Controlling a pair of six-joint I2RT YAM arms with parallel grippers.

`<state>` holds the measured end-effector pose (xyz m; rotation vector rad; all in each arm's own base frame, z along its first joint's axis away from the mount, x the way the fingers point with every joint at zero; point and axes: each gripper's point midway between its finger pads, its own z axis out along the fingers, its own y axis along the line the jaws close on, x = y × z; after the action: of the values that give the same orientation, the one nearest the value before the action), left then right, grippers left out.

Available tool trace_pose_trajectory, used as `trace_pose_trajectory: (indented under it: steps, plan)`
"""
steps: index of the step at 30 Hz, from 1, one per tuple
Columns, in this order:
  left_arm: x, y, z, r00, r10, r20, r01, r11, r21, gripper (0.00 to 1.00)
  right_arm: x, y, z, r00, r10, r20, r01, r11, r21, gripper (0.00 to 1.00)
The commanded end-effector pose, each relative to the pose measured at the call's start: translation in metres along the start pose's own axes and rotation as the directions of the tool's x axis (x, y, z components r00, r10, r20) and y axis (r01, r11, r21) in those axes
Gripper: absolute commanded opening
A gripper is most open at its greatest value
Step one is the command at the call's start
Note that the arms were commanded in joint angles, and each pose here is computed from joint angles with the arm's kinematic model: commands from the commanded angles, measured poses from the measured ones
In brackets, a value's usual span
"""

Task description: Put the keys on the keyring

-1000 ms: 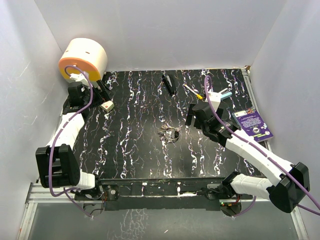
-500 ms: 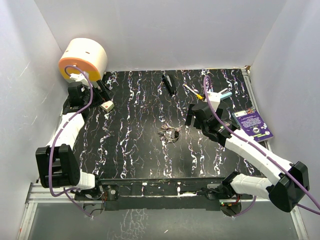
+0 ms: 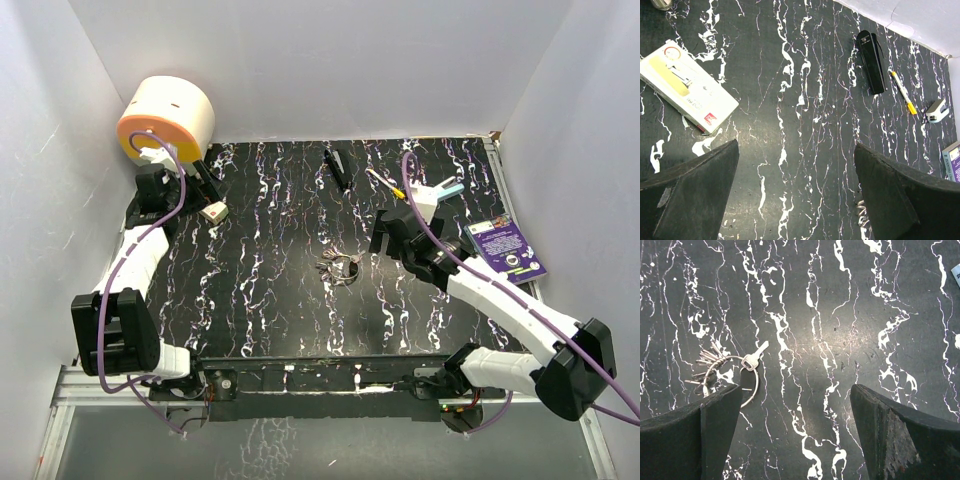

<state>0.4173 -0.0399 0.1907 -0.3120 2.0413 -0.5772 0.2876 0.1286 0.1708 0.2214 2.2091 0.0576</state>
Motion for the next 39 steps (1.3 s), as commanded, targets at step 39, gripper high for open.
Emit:
trace_pose_trajectory:
  steps: [39]
  plan:
    - [-0.029,0.011,-0.037,0.995,0.035,0.093,-0.021,0.988,-0.155,0.97,-0.025,0.007,-0.006,0.997,0.038,0.065,-0.037,0.999,-0.016,0.98]
